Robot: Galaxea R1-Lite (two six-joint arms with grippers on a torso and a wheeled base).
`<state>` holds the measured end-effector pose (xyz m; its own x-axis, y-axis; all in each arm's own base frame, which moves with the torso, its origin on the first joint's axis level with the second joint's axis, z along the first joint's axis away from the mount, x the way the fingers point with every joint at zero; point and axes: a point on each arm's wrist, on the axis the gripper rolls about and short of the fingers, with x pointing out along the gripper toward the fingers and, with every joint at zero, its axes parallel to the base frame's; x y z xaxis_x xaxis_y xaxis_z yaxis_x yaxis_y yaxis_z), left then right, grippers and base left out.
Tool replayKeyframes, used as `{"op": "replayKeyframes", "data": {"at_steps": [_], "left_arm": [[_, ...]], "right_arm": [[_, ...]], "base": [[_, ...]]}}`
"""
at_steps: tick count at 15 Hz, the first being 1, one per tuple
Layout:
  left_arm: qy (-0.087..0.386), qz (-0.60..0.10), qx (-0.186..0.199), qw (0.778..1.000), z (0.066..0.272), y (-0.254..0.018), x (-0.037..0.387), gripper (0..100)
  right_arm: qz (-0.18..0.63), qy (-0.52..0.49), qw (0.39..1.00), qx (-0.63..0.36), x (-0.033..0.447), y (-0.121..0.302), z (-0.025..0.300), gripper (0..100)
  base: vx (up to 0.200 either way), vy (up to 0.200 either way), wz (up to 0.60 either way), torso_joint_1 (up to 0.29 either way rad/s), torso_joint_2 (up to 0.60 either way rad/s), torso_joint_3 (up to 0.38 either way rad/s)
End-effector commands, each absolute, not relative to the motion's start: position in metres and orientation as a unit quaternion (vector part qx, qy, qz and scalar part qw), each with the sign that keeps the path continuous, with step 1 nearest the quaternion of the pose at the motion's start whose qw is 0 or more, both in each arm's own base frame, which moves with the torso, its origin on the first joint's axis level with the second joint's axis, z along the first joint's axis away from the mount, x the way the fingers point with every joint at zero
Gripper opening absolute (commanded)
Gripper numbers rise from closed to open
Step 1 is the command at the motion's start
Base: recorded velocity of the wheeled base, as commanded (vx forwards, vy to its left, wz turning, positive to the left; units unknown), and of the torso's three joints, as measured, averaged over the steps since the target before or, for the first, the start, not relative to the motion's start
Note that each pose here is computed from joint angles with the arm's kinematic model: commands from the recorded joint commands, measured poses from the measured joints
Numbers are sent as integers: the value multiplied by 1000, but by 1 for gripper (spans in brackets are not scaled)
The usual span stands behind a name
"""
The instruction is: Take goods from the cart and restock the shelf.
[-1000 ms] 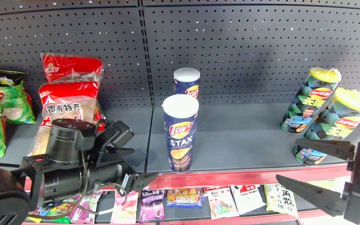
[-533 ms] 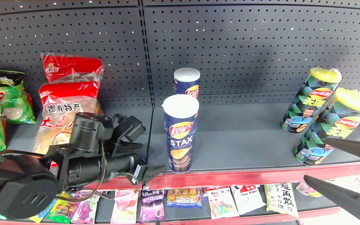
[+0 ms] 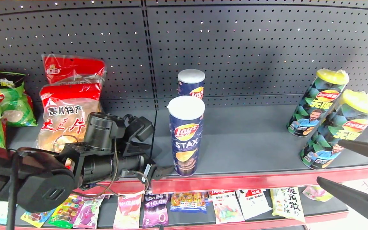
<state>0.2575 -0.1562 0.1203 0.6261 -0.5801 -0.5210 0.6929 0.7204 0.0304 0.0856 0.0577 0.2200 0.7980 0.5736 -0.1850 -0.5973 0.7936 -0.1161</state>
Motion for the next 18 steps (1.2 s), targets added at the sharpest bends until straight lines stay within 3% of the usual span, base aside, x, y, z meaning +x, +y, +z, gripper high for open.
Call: {"op": "replayKeyframes", "data": {"at_steps": [1, 13, 16, 18], "left_arm": [[247, -356, 115, 894, 118, -158, 262, 100], [235, -352, 115, 899, 124, -161, 264, 100], [189, -296, 97, 931, 157, -126, 240, 100], [169, -260, 77, 947, 166, -86, 183, 100]], "right_arm": [[307, 68, 946, -84, 85, 57, 221, 100], [296, 72, 949, -83, 86, 54, 219, 100], [260, 75, 959, -79, 84, 44, 213, 100], [234, 70, 967, -77, 71, 33, 205, 100]], "base": [[0, 0, 0, 0, 0, 0], [0, 0, 0, 0, 0, 0], [0, 0, 0, 0, 0, 0], [0, 0, 0, 0, 0, 0]]}}
